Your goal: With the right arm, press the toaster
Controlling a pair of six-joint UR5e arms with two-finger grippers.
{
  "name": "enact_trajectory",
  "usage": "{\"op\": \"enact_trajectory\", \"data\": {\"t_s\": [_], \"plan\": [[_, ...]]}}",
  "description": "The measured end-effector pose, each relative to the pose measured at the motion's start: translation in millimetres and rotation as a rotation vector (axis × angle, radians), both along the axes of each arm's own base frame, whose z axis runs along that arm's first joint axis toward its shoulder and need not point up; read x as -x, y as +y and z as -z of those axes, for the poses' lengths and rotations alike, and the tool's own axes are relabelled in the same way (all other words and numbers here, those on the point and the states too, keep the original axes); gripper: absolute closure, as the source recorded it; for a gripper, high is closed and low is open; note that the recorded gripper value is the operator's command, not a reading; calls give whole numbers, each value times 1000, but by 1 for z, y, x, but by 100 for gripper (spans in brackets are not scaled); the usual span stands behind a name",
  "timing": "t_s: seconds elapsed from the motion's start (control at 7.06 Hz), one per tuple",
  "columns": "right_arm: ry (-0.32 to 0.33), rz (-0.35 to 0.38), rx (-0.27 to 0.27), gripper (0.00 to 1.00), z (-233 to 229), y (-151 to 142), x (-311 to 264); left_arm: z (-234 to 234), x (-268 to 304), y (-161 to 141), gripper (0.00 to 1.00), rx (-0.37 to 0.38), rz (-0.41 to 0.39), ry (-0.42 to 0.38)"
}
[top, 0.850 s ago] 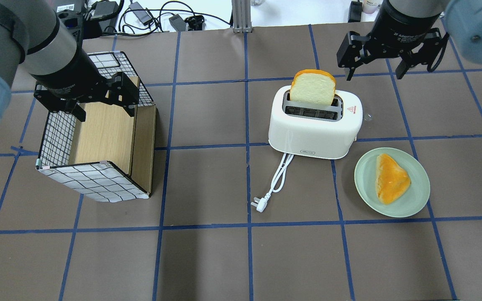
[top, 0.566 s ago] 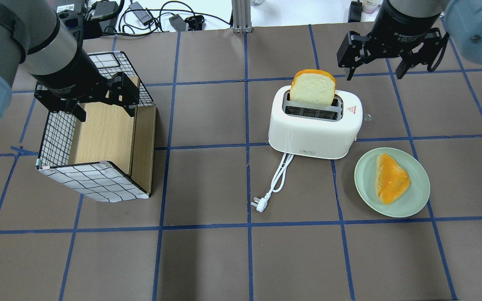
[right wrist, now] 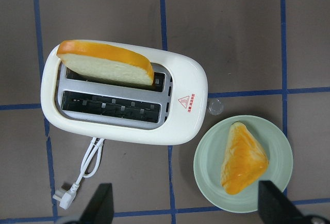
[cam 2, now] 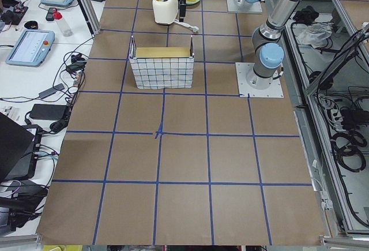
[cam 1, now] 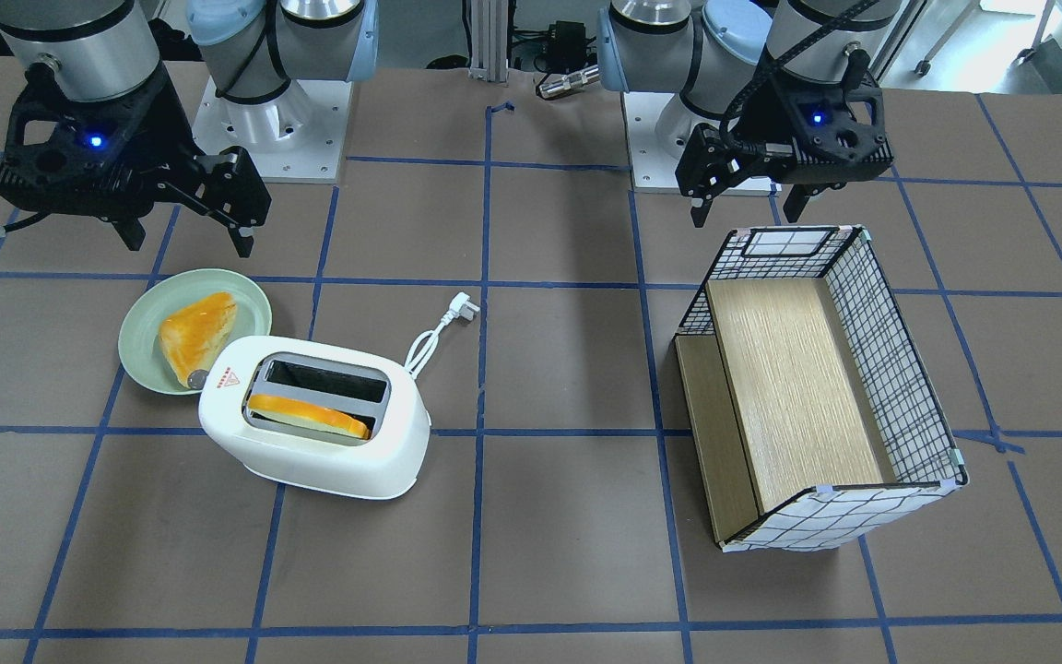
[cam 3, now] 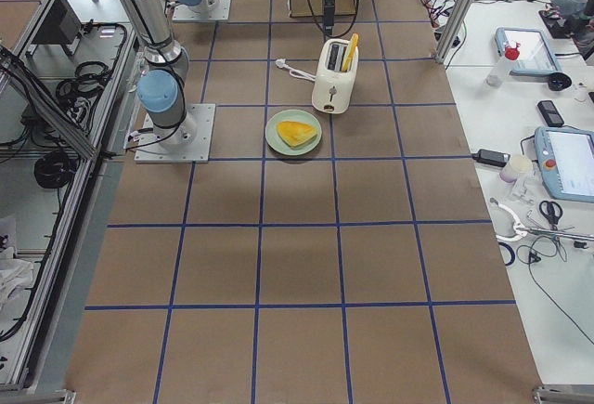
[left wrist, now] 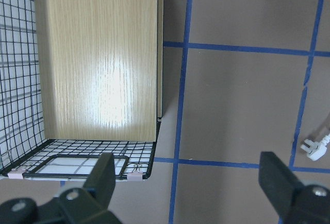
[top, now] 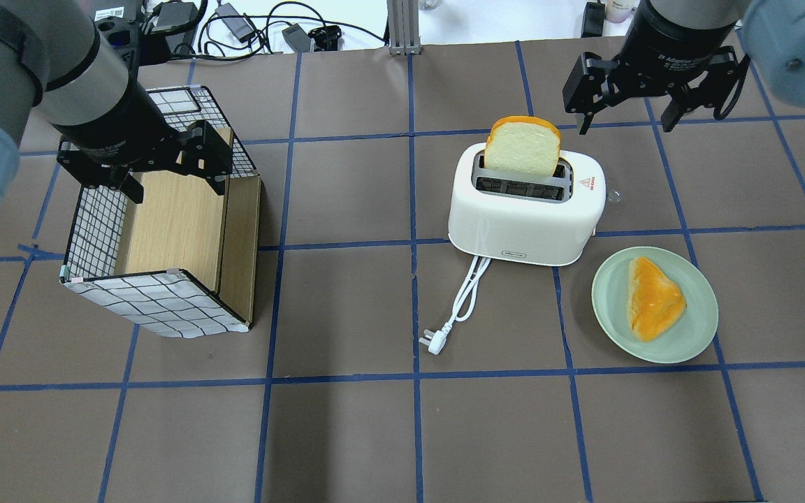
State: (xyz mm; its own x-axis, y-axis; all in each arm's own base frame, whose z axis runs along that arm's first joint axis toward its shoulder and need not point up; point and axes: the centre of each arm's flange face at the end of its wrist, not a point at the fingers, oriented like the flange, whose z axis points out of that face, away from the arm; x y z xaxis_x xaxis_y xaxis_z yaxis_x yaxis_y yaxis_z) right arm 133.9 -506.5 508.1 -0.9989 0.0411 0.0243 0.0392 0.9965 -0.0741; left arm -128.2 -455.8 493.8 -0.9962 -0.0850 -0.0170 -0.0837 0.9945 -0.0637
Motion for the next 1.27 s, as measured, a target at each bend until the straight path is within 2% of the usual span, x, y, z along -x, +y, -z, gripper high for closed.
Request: {"op": "enact_trajectory", "data": {"t_s": [0.42,0.85,1.27], "plan": [[-36,-3,-3,0,1,0,-4,0,0,0,0,0,0,0],[7,-1,-14,0,2,1,0,0,0,0,0,0,0,0],[8,-1,-15,0,2,2,0,-1,0,0,0,1,0,0]]}}
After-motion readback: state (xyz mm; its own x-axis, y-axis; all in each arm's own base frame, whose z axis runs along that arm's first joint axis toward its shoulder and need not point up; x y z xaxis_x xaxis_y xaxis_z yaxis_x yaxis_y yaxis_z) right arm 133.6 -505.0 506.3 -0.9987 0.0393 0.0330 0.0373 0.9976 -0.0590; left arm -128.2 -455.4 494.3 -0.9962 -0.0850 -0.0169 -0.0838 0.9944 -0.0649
